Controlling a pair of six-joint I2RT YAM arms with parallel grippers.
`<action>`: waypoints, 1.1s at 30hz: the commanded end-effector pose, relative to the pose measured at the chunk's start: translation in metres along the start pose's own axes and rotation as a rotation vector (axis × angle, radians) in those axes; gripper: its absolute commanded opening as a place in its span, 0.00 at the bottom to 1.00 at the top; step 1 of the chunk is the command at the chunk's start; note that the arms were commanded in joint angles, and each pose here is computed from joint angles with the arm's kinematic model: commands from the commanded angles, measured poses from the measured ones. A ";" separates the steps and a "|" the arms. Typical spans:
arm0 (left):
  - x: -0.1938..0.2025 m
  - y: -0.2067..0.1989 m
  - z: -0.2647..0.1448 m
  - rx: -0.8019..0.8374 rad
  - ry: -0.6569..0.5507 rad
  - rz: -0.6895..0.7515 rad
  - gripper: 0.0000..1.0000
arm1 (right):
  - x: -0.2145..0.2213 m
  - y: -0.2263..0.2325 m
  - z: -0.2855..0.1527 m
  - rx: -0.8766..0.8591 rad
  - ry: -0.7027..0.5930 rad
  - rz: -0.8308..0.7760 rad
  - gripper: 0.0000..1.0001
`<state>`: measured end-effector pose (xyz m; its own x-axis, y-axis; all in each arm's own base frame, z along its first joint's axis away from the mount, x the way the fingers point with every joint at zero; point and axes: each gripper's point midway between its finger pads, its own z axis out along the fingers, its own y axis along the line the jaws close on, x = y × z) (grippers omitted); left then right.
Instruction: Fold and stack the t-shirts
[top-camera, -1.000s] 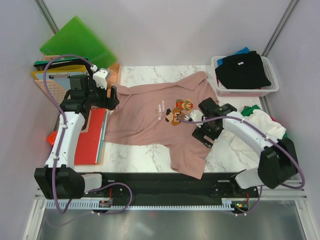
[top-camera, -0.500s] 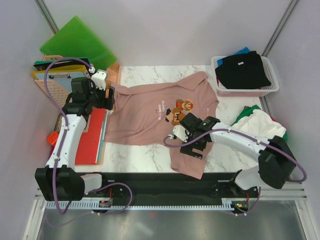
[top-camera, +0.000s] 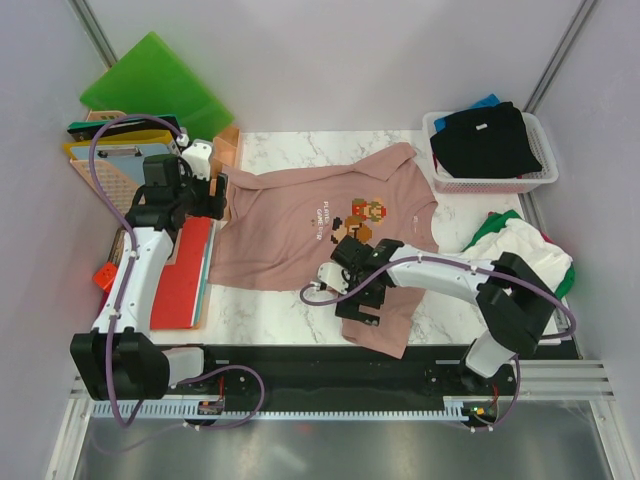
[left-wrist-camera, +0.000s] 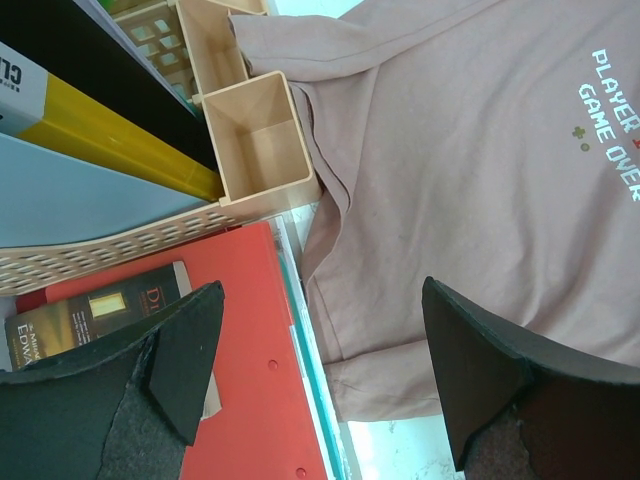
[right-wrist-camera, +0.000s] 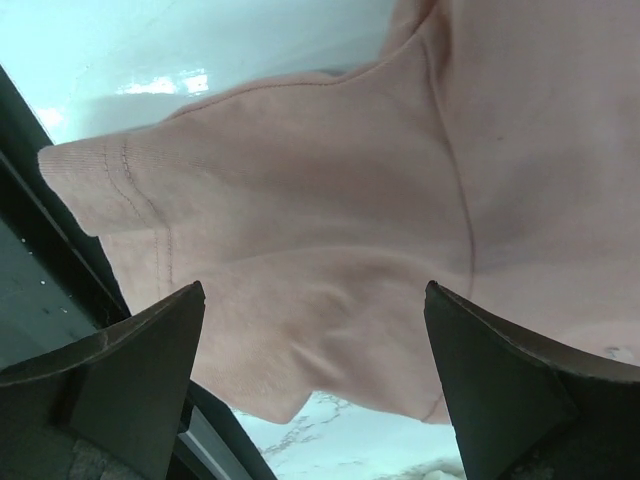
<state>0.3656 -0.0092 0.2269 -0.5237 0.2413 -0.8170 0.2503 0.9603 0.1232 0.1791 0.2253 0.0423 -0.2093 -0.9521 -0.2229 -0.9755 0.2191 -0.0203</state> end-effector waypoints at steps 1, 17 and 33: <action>-0.009 0.006 0.004 -0.015 -0.023 0.017 0.87 | 0.012 0.014 0.013 -0.076 0.043 0.007 0.98; -0.015 0.011 -0.005 -0.041 -0.037 0.036 0.87 | 0.058 0.020 0.011 -0.110 0.224 -0.062 0.98; -0.006 0.002 0.009 0.010 -0.012 0.009 0.87 | 0.132 0.021 -0.012 -0.057 0.428 -0.127 0.98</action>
<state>0.3689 -0.0093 0.2167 -0.5478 0.2418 -0.8009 0.2558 0.9599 0.1149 0.1295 0.1122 0.0152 -0.0976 -0.9788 0.1798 -0.9927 0.1086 0.0526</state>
